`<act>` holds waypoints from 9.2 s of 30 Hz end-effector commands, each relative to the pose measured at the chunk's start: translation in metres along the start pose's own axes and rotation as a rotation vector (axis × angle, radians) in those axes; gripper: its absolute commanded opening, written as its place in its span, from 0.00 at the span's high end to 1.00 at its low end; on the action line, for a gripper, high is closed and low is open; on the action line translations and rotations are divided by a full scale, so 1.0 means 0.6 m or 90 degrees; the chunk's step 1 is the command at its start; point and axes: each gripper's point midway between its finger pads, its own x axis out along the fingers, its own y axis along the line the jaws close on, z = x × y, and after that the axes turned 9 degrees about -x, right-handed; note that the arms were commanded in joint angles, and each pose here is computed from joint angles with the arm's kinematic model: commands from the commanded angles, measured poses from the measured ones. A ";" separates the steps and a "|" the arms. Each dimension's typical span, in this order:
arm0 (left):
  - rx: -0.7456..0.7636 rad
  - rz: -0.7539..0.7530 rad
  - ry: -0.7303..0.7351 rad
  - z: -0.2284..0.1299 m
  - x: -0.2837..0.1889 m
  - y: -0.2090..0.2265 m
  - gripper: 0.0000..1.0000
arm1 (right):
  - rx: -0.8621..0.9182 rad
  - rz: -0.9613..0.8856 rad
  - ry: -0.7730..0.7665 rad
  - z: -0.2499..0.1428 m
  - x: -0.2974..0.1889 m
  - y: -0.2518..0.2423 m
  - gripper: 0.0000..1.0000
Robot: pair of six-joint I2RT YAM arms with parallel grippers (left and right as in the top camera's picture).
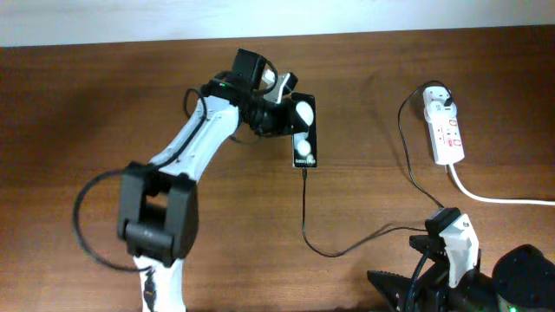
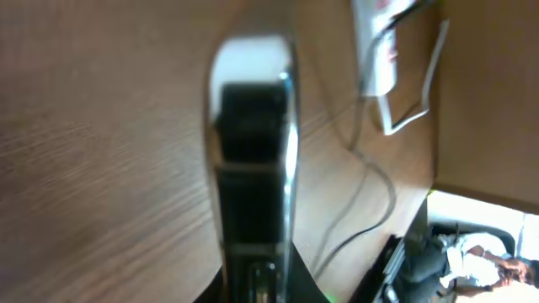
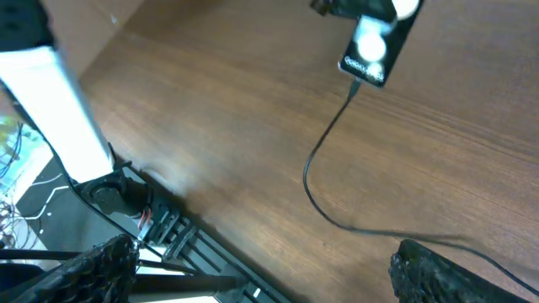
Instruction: Plug charger to phone and switch on socket
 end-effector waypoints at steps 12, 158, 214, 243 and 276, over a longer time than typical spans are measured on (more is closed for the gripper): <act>-0.126 0.054 0.063 -0.019 0.081 0.107 0.98 | 0.003 -0.009 -0.006 0.002 -0.002 -0.004 0.01; 0.166 0.333 -0.899 -0.777 -0.626 -0.064 0.01 | 0.767 -0.505 0.170 -0.105 0.270 -0.833 0.96; 0.138 0.360 -0.889 -0.658 -0.634 -0.037 0.01 | 0.407 -0.426 0.167 0.142 0.114 -0.380 0.96; 0.149 0.351 -0.897 -0.296 -0.429 0.257 0.01 | 0.301 -0.421 0.054 0.071 -0.105 -0.186 0.50; 0.226 0.424 -0.872 -0.295 -0.428 0.259 0.01 | 0.297 -0.421 0.040 0.069 -0.113 -0.180 0.01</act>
